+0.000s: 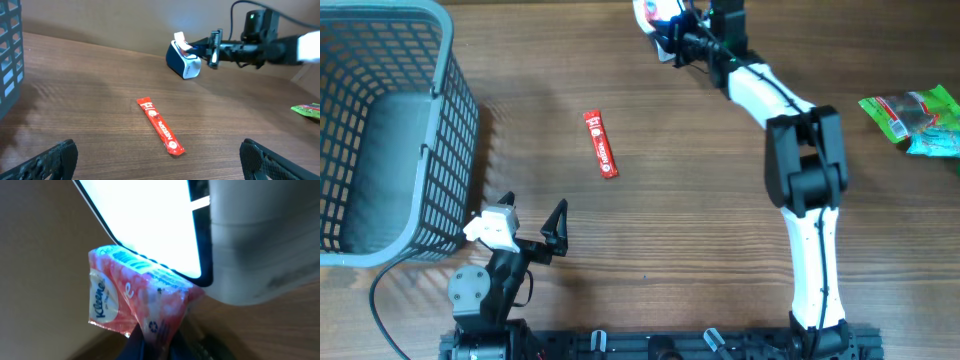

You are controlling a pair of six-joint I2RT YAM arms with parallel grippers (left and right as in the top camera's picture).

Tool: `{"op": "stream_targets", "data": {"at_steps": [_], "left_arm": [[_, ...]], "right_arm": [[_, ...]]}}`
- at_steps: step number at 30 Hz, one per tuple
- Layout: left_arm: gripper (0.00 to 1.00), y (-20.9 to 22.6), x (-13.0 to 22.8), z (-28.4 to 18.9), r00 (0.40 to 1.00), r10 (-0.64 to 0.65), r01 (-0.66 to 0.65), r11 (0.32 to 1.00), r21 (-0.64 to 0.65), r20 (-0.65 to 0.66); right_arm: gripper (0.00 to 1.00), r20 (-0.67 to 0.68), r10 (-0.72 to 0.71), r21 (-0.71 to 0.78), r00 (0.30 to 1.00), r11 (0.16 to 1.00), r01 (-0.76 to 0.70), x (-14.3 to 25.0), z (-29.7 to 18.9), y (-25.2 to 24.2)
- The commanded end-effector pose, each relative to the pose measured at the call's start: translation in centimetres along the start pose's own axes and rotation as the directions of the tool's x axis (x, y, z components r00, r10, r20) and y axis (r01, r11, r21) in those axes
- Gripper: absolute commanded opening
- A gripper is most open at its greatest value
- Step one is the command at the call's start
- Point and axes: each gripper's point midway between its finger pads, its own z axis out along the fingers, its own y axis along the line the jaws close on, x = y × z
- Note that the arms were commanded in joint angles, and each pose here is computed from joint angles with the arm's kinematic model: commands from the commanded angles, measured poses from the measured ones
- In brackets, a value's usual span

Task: Scan the item barcode
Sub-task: 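Carry the tissue pack right and drop it at the table edge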

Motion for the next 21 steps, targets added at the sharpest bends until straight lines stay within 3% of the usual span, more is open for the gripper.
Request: {"op": "stream_targets", "data": {"at_steps": [1, 3, 5, 7, 10, 12, 16, 21], "left_arm": [[1.00, -0.1, 0.1, 0.0, 1.000, 0.016, -0.016, 1.000, 0.005, -0.002], [1.00, -0.1, 0.1, 0.0, 1.000, 0.017, -0.017, 1.000, 0.005, -0.002], [1.00, -0.1, 0.1, 0.0, 1.000, 0.016, -0.016, 1.000, 0.005, -0.002], [1.00, -0.1, 0.1, 0.0, 1.000, 0.017, -0.017, 1.000, 0.005, -0.002], [1.00, -0.1, 0.1, 0.0, 1.000, 0.016, -0.016, 1.000, 0.005, -0.002], [1.00, -0.1, 0.1, 0.0, 1.000, 0.016, -0.016, 1.000, 0.005, -0.002], [1.00, -0.1, 0.1, 0.0, 1.000, 0.017, -0.017, 1.000, 0.005, -0.002], [1.00, -0.1, 0.2, 0.0, 1.000, 0.016, -0.016, 1.000, 0.005, -0.003]], "right_arm": [[0.05, 0.275, -0.397, 0.082, 0.876, 0.917, 0.390, 0.7, -10.0, 9.3], [0.05, 0.373, -0.511, 0.242, 0.774, 0.859, 0.451, 0.8, -15.9, 10.5], [0.05, 0.450, -0.548, 0.389, 0.706, 0.831, 0.397, 0.2, -21.6, 10.1], [0.04, 0.557, -0.561, 0.538, 0.613, 0.805, 0.249, -1.5, -27.9, 8.5], [0.05, 0.652, -0.620, 0.719, 0.436, 0.689, -0.094, -4.9, -38.9, 4.1], [0.04, 0.626, -0.656, 0.771, 0.421, 0.600, -0.211, -6.9, -42.2, 1.5], [0.05, 0.592, -0.621, 0.806, 0.513, 0.454, -0.380, -11.5, -45.0, -6.5], [0.04, 0.588, -0.544, 0.802, 0.598, 0.299, -0.517, -14.2, -47.0, -16.1]]}}
